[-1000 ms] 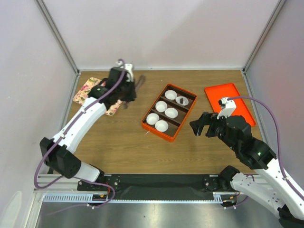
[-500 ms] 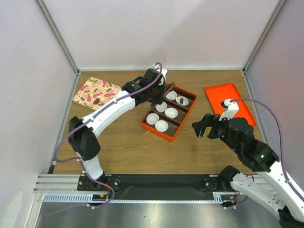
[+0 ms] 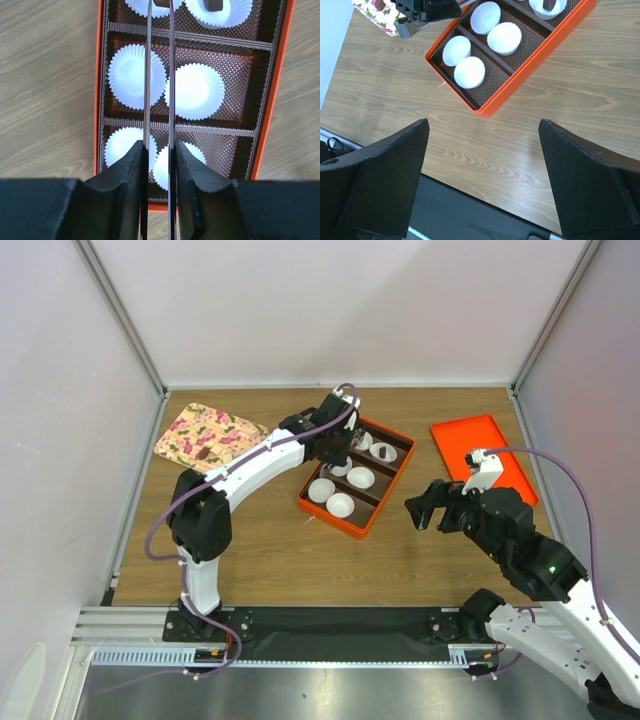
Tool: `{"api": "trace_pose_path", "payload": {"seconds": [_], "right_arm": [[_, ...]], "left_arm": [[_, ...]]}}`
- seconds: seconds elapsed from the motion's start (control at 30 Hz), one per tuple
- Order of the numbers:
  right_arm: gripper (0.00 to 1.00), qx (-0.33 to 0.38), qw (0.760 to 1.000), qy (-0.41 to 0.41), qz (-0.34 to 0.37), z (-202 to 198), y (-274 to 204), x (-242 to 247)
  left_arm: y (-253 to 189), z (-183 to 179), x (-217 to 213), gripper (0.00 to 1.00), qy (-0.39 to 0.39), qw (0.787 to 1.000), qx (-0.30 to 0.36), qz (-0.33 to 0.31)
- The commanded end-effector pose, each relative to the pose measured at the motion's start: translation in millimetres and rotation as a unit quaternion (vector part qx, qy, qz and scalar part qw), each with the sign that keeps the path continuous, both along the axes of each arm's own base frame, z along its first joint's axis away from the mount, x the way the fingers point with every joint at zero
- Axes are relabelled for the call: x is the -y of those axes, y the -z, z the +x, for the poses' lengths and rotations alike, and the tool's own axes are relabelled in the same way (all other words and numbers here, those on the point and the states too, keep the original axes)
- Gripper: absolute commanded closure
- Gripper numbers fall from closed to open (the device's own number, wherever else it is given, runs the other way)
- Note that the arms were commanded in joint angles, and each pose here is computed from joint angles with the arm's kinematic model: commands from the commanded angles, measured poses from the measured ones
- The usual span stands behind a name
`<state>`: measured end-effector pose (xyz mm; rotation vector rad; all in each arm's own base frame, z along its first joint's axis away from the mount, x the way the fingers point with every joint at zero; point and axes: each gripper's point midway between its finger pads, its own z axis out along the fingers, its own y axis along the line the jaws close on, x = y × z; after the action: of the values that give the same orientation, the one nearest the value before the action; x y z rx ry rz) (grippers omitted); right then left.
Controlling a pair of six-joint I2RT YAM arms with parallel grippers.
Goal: Pack the chocolate
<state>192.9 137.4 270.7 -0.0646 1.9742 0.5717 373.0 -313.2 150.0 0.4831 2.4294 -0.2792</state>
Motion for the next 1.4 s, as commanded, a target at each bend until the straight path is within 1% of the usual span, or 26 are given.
{"api": "trace_pose_path", "payload": {"seconds": [0.0, 0.2, 0.3, 0.43, 0.87, 0.9, 0.93, 1.07, 1.2, 1.23, 1.3, 1.37], "right_arm": [[0.03, 0.018, 1.000, 0.012, 0.010, 3, -15, 4], [0.03, 0.019, 1.000, 0.015, 0.006, 3, -15, 6], [0.03, 0.019, 1.000, 0.016, 0.004, 4, -14, 6], [0.03, 0.019, 1.000, 0.018, 0.001, 3, -12, 8], [0.03, 0.021, 1.000, 0.018, 0.005, 3, -15, 7], [0.03, 0.021, 1.000, 0.017, 0.006, 3, -15, 7], [0.03, 0.019, 1.000, 0.016, 0.007, 3, -14, 6], [0.03, 0.019, 1.000, 0.016, 0.011, 3, -16, 5], [0.03, 0.018, 1.000, 0.015, 0.017, 3, -16, 4], [0.03, 0.019, 1.000, 0.013, 0.017, 3, -16, 3], [0.03, 0.015, 1.000, 0.009, 0.019, 3, -15, 0], [0.03, 0.013, 1.000, 0.003, 0.022, 3, -14, -3]], "left_arm": [[-15, 17, 10, 0.77, -0.001, 0.999, 0.037, -0.014], [0, 17, 9, 0.73, -0.003, 1.000, 0.029, -0.005], [4, 18, 7, 0.72, -0.006, 1.000, 0.027, 0.000], [5, 18, 8, 0.68, -0.004, 1.000, 0.028, 0.002], [-12, 22, 6, 0.57, -0.006, 0.999, 0.044, 0.001], [-14, 22, 7, 0.55, -0.006, 0.999, 0.045, 0.000], [-15, 21, 6, 0.54, -0.005, 0.999, 0.045, -0.001], [-29, 20, 1, 0.54, -0.010, 0.998, 0.054, 0.001], [-67, 18, -16, 0.55, -0.030, 0.996, 0.086, 0.006], [-87, 17, -22, 0.54, -0.035, 0.994, 0.102, -0.004], [-104, 14, -34, 0.54, -0.046, 0.993, 0.112, -0.008], [-124, 11, -57, 0.55, -0.070, 0.990, 0.119, -0.016]]}}
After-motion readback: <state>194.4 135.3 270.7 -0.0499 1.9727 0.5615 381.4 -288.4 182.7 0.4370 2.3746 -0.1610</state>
